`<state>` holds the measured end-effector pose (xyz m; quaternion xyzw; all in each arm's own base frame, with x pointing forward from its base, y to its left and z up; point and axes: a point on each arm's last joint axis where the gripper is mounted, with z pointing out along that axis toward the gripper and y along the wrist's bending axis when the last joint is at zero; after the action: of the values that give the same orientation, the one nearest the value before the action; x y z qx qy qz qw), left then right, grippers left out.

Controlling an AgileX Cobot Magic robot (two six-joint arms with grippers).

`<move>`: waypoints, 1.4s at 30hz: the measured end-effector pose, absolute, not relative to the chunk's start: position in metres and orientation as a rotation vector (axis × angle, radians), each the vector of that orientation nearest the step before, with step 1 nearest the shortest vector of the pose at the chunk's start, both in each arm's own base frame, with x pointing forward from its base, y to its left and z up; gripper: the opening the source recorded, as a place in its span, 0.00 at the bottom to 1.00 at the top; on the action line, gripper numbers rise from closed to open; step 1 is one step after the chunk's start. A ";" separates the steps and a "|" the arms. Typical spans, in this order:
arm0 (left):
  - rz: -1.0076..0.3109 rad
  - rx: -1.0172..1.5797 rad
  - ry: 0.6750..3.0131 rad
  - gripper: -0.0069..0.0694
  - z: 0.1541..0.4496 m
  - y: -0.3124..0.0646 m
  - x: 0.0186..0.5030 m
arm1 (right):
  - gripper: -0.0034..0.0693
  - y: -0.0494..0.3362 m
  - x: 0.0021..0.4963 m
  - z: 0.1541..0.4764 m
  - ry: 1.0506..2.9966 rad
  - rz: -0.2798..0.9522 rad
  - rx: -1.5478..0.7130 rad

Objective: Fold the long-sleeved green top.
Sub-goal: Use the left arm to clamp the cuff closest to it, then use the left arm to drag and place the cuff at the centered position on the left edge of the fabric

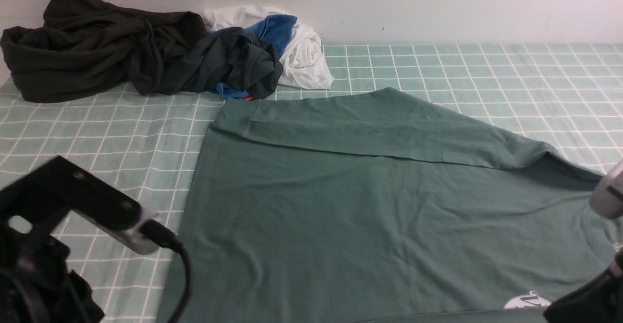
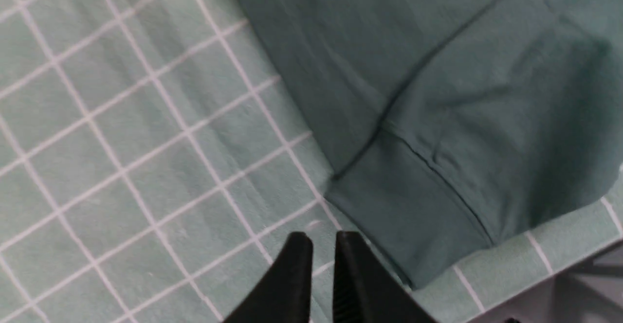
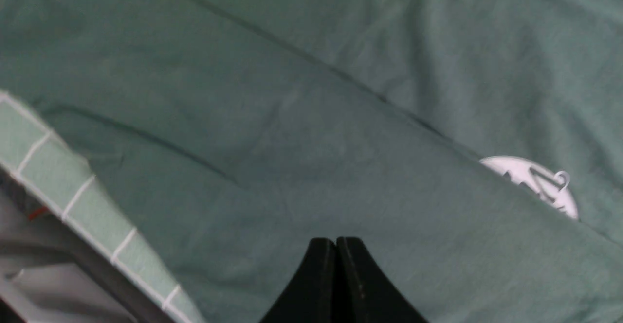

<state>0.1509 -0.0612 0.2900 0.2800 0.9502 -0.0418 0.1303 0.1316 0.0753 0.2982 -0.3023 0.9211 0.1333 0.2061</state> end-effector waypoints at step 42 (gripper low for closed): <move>0.174 1.311 2.726 0.09 0.259 -0.171 0.296 | 0.03 0.062 0.147 0.299 2.519 0.045 -0.723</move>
<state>0.2957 -0.1708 0.2590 0.4320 0.8983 0.0574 0.0558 0.1471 0.0615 0.2990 -0.2666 0.9287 0.0166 0.2571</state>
